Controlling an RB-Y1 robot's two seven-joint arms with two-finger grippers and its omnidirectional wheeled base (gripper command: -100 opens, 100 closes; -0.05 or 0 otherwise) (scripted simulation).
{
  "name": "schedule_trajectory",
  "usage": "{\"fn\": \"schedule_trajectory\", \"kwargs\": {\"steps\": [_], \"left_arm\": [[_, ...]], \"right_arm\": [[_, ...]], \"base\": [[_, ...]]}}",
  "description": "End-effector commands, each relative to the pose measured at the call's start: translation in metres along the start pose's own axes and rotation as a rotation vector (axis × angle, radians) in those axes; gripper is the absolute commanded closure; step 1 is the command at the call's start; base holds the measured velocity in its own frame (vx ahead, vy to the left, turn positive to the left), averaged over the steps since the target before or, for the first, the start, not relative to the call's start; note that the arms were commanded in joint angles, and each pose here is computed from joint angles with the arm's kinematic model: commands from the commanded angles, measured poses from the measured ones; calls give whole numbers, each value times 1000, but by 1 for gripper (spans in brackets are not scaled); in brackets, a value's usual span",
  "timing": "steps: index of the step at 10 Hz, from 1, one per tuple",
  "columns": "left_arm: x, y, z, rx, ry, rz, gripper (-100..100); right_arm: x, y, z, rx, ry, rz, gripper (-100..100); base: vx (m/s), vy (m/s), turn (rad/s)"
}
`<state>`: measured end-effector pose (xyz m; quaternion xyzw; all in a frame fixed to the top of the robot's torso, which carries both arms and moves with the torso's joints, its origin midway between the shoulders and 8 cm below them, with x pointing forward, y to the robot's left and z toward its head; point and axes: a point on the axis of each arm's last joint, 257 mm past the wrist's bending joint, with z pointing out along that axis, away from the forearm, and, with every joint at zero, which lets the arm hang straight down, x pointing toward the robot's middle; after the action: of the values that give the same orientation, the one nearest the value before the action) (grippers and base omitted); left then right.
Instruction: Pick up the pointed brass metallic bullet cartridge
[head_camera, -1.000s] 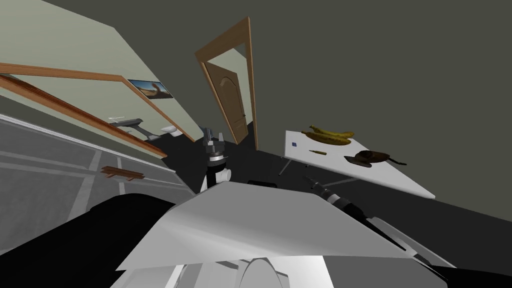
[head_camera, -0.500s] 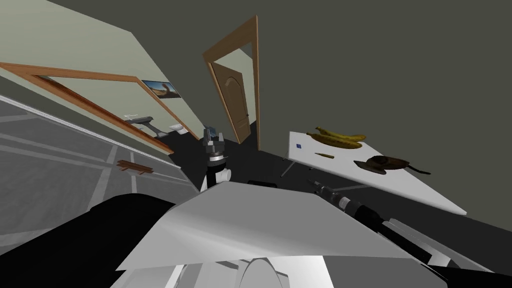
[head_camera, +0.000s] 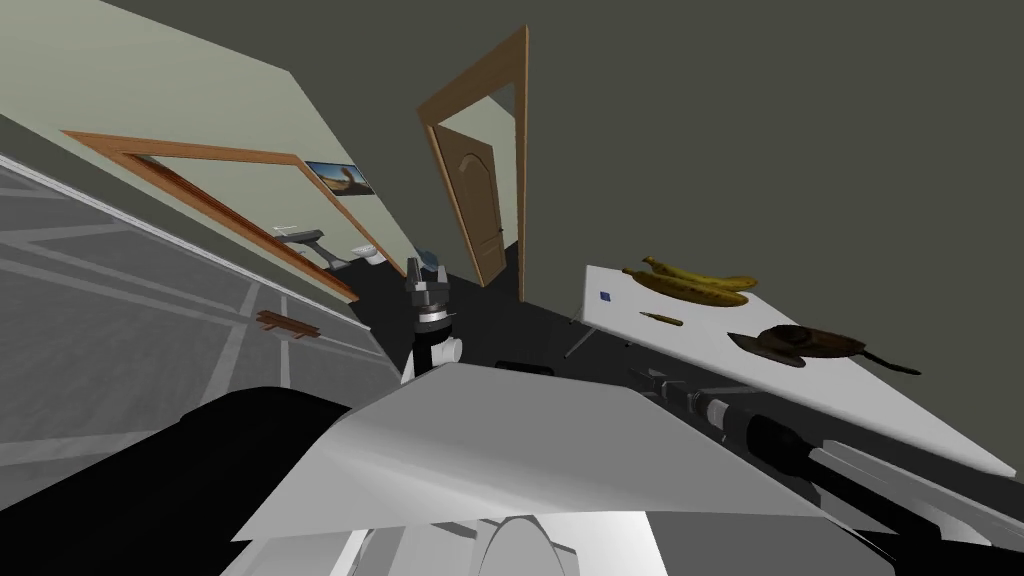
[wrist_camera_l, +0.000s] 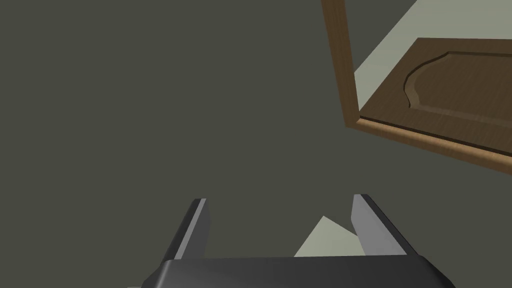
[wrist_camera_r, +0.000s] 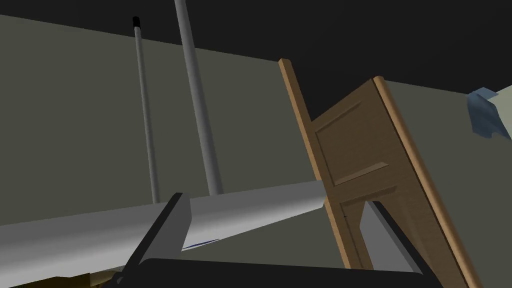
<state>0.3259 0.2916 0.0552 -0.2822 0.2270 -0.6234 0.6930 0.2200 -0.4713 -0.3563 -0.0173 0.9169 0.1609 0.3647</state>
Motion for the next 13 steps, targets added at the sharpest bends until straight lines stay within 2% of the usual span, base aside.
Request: {"fn": "schedule_trajectory", "kwargs": {"steps": [1,2,3,4,5,6,7,8,11,13], "left_arm": [[0,0,0,0,0,0,0],[0,0,0,0,0,0,0],[0,0,0,0,0,0,0],[0,0,0,0,0,0,0],[0,0,0,0,0,0,0],[0,0,0,0,0,0,0],[0,0,0,0,0,0,0],[0,0,0,0,0,0,0],[0,0,0,0,0,0,0],[0,0,0,0,0,0,0]], "right_arm": [[3,-18,-8,15,59,-99,-100],[1,-27,-13,31,74,-116,-100],[4,-42,-22,44,118,-186,-100],[1,-53,-28,65,134,-204,-100],[0,-65,-38,72,182,-279,-100],[-2,-72,-42,86,190,-287,-100],[-3,-87,-55,99,241,-359,-100],[-4,-90,-56,103,245,-364,-100],[-7,-129,-95,131,393,-546,-100],[-6,-146,-117,133,478,-629,-100]], "base": [[42,-13,137],[41,-13,98],[50,-21,179],[48,-21,88],[62,-33,151],[57,-34,93],[71,-26,156],[53,-33,87],[114,-77,237],[140,-143,251]]}}
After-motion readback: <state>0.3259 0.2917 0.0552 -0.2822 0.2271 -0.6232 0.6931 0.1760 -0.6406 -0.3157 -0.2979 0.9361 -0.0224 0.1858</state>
